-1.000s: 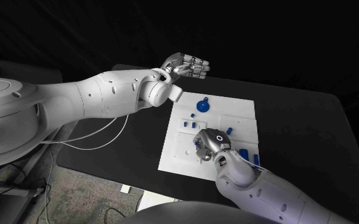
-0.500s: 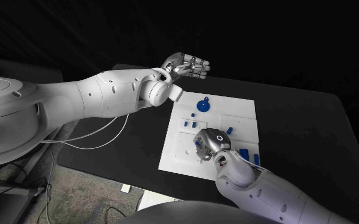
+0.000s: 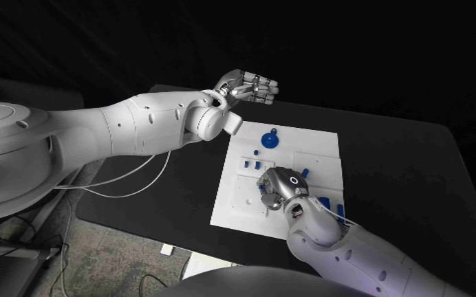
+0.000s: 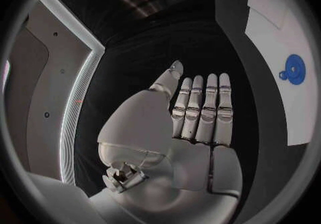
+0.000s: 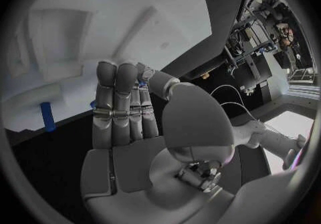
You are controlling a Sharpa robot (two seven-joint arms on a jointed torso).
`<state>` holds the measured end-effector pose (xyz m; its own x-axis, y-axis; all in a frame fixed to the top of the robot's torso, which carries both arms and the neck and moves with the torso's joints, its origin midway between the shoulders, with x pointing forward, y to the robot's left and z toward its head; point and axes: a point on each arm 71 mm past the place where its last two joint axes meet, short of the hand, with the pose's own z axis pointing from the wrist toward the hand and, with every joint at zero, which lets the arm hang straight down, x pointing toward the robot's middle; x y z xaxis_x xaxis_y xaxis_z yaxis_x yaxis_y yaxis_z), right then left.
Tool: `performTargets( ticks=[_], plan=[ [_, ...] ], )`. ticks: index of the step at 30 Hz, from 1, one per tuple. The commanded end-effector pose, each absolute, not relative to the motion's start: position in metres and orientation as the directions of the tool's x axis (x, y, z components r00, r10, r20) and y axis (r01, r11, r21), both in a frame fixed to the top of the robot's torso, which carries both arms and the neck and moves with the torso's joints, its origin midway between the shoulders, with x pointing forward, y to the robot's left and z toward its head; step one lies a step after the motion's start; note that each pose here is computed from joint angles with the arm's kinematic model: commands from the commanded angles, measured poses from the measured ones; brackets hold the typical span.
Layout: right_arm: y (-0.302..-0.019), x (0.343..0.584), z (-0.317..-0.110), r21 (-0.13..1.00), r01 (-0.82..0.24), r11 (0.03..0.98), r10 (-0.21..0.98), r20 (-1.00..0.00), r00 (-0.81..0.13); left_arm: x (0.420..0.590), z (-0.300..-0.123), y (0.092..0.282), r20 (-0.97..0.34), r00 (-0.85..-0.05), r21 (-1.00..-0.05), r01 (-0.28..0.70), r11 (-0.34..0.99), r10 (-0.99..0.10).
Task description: Assemble the parts on the task board
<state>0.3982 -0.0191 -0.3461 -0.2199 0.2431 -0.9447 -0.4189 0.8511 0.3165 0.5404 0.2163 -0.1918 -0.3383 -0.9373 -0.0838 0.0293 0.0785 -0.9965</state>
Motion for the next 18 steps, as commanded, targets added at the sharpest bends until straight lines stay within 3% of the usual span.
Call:
performTargets(
  ticks=[1, 18],
  plan=[
    [-0.0196, 0.3990, -0.3439, 0.334, -0.406, 0.851, 0.258, -0.938, -0.230, 0.5398, -0.1905, 0.2142, -0.079, -0.354, -0.997, 0.035, 0.072, -0.932],
    [-0.0255, 0.4043, -0.3464, 0.322, -0.384, 0.866, 0.230, -0.936, -0.267, 0.5398, -0.1906, 0.2142, -0.079, -0.355, -0.997, 0.033, 0.072, -0.931]
  ],
)
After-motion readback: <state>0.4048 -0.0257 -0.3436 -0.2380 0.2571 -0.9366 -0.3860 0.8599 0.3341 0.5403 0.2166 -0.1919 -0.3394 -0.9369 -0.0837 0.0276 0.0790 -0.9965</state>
